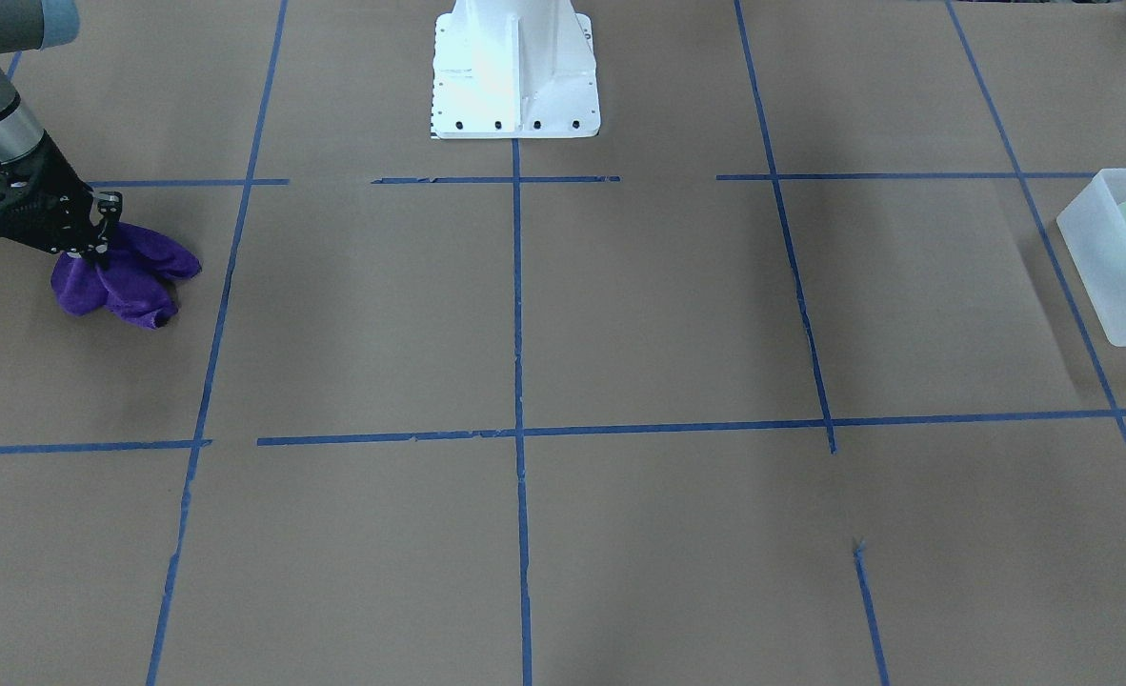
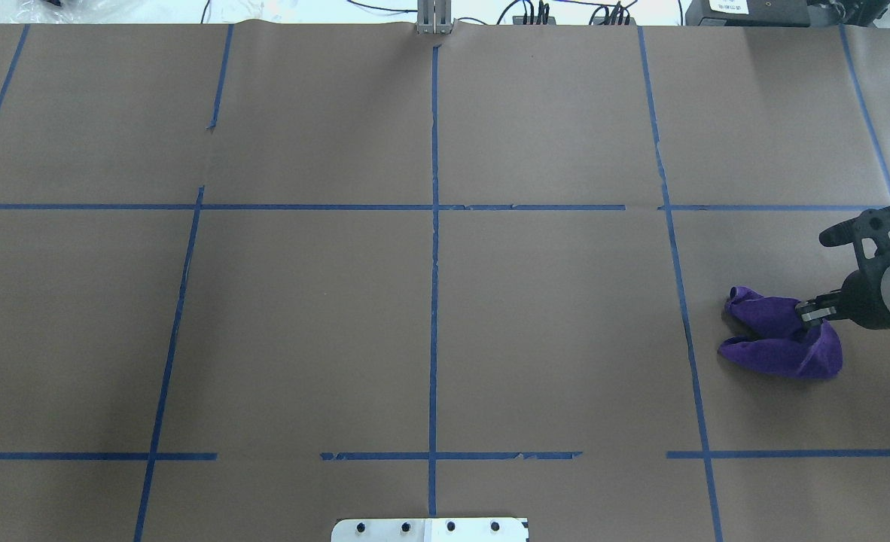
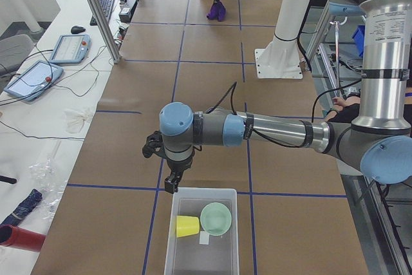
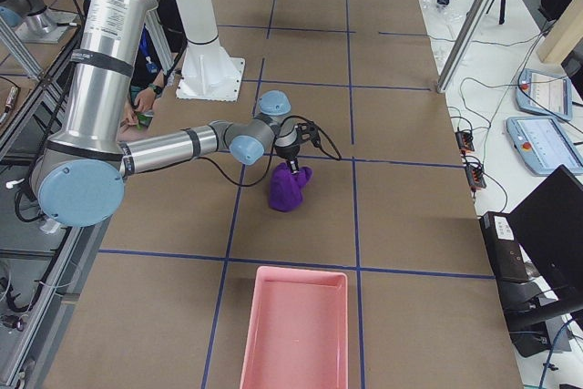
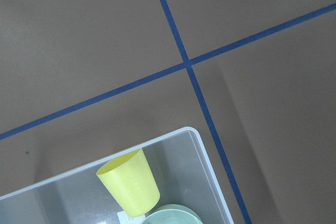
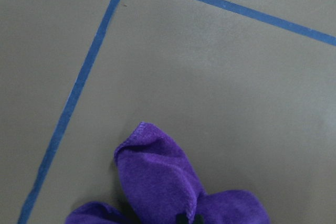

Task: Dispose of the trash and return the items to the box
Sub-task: 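Lift the purple cloth with the right gripper and drop it into the pink bin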

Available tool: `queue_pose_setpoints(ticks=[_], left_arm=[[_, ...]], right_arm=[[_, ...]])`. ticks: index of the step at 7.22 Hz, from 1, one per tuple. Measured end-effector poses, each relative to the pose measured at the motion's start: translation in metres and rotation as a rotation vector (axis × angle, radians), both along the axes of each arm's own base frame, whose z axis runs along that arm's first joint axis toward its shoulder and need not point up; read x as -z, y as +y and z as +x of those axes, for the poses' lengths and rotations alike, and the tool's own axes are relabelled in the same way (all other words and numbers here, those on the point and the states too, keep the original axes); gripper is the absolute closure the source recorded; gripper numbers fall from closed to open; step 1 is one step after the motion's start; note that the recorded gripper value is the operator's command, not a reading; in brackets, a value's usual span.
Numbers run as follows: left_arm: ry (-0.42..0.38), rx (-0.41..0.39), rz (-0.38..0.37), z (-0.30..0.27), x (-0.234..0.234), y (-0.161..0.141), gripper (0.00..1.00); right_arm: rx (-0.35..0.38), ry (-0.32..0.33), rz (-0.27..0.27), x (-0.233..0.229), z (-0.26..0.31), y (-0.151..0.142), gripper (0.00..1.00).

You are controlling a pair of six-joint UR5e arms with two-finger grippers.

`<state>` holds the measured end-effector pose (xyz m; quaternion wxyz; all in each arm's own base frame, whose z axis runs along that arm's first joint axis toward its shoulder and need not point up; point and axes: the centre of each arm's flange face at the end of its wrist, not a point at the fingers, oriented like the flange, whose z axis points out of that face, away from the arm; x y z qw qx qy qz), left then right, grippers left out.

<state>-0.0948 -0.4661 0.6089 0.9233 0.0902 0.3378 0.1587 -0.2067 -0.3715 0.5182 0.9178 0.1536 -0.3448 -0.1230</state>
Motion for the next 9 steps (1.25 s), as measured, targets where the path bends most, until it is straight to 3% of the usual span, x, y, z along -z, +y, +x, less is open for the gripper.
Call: queue_pose_setpoints(ticks=[3,6,7,8,9], left_arm=[[-0.001,-0.002,0.002,0.001,0.001,-0.001,0.00],[-0.001,-0.003,0.004,0.001,0.002,-0.001,0.00],[0.000,-0.005,0.005,0.002,0.003,-0.001,0.00],[0.000,-0.006,0.006,0.002,0.003,-0.001,0.00],[0.000,-0.007,0.005,0.003,0.002,-0.001,0.00]], right_arm=[[0.117,0.069,0.068,-0.003,0.140,-0.040,1.00],[0.279,0.172,0.164,-0.014,0.301,-0.078,1.00],[0.312,0.186,0.164,-0.036,0.348,-0.079,0.09],[0.323,0.179,0.135,-0.065,0.374,-0.069,0.00],[0.309,0.162,0.096,-0.088,0.382,-0.057,0.00]])
